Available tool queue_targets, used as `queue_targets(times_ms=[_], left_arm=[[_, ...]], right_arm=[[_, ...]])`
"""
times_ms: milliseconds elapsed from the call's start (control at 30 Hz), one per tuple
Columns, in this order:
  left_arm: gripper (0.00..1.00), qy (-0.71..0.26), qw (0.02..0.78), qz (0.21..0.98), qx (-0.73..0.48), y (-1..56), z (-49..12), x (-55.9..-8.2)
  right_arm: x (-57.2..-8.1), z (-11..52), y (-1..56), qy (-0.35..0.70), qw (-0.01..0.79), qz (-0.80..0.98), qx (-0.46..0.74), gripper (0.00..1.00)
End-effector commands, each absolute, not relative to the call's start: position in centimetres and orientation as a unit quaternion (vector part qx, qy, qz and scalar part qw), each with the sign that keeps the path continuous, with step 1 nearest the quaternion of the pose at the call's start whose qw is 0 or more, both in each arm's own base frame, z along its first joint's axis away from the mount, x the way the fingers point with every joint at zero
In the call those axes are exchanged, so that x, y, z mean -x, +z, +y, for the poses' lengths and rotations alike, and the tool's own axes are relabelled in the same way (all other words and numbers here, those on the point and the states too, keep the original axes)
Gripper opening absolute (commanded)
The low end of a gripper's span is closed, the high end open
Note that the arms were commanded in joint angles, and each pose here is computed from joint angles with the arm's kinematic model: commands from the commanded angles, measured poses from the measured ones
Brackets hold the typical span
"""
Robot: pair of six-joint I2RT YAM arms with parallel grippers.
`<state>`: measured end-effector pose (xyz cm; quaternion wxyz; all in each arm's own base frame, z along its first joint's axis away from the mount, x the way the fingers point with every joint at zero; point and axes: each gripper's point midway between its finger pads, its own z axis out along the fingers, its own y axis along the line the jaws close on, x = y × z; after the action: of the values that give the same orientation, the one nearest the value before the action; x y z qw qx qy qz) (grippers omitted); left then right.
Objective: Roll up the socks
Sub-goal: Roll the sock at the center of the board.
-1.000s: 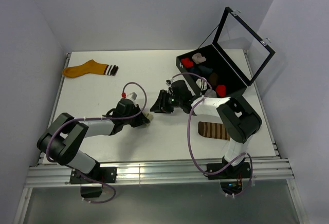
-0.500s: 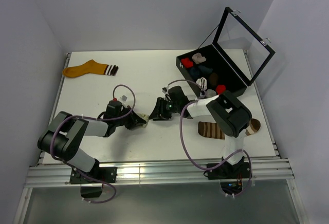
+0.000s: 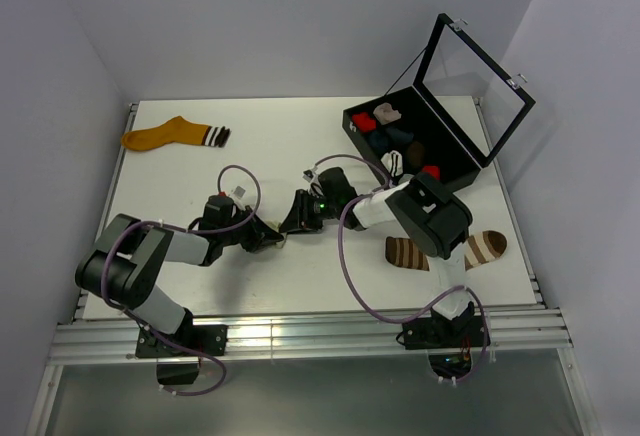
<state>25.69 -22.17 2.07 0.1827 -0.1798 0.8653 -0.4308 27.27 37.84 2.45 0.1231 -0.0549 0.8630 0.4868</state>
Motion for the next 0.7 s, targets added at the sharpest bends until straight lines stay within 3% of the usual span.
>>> queue_targets(times_ms=[0, 100, 167, 233, 333, 400, 433, 533, 667], left_arm=[[0.00, -0.403, 0.159, 0.881, 0.189, -0.1, -21.2, -24.4], [0.00, -0.403, 0.156, 0.881, 0.190, -0.2, -21.2, -24.4], [0.00, -0.404, 0.157, 0.881, 0.190, -0.1, -21.1, -24.5], [0.00, -0.403, 0.160, 0.882, 0.186, 0.0, -21.1, -24.6], [0.03, -0.398, 0.165, 0.885, 0.177, 0.3, -21.1, -25.0], [0.12, -0.390, 0.188, 0.885, 0.172, 1.2, -20.9, -25.9], [0.23, -0.380, 0.201, 0.888, 0.165, 1.4, -20.6, -26.2], [0.36, -0.336, 0.241, 0.897, 0.156, 2.7, -19.2, -27.3], [0.44, -0.280, 0.315, 0.897, 0.133, 5.8, -18.1, -28.9]], right_arm=[[-27.2, 37.9, 0.3, 0.469, 0.121, 0.873, 0.056, 0.37], [-27.1, 37.9, 0.1, 0.469, 0.120, 0.873, 0.059, 0.23], [-27.2, 37.8, 0.3, 0.469, 0.124, 0.872, 0.062, 0.07], [-27.1, 37.7, 0.6, 0.466, 0.127, 0.873, 0.067, 0.00], [-27.2, 37.3, 1.0, 0.455, 0.131, 0.879, 0.065, 0.00], [-27.7, 37.1, 1.2, 0.440, 0.141, 0.884, 0.064, 0.00], [-27.6, 36.6, 1.2, 0.425, 0.136, 0.893, 0.059, 0.00], [-28.1, 35.5, 1.3, 0.382, 0.141, 0.912, 0.048, 0.00], [-28.7, 34.5, 1.7, 0.340, 0.147, 0.928, 0.034, 0.00]])
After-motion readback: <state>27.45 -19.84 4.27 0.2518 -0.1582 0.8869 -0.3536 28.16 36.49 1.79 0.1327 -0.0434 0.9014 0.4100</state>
